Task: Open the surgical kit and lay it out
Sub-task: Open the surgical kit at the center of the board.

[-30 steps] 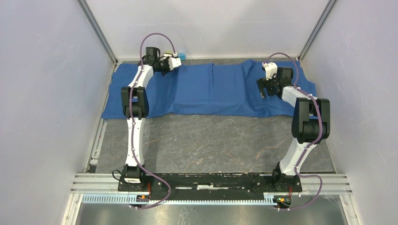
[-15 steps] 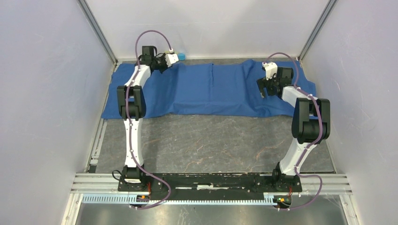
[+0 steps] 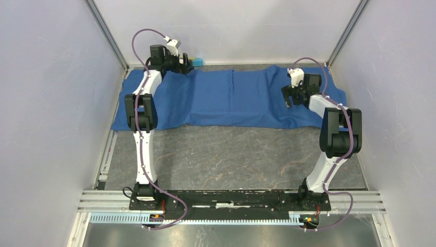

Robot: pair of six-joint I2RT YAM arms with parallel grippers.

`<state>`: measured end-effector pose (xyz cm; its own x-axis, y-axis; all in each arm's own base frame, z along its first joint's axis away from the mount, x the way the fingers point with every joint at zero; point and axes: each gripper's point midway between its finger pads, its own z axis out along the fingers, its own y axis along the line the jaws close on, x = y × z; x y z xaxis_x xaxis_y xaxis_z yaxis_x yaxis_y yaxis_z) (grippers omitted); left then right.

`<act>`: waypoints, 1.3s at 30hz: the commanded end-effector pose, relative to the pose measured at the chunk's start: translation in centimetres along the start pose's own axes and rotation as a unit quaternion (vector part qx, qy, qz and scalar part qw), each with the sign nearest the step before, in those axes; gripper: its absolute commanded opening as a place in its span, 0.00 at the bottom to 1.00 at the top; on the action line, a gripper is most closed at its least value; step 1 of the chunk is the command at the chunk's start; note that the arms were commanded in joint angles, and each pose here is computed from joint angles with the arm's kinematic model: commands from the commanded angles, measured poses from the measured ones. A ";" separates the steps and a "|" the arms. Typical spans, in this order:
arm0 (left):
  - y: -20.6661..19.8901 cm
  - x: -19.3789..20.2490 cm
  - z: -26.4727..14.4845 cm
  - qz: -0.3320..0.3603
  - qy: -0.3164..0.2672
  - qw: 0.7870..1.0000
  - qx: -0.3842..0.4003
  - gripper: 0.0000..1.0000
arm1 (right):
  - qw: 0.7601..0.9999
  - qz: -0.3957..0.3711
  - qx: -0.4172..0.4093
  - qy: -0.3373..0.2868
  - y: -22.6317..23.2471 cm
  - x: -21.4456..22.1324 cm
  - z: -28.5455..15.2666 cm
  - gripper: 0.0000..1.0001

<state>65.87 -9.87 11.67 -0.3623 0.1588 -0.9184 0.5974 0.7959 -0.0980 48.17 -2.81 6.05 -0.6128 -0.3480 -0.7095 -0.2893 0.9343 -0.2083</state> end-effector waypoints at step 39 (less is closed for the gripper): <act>-6.3 3.2 1.8 -0.459 -0.007 0.884 0.090 0.26 | 1.000 0.000 0.000 -0.002 0.3 -0.1 -0.3 0.92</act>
<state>63.02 -14.61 8.57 -0.7218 -0.5127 -0.4650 0.1712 0.5187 -0.8376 47.84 -2.72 5.73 -0.6238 -0.3408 -0.7034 -0.2894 0.9367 -0.1971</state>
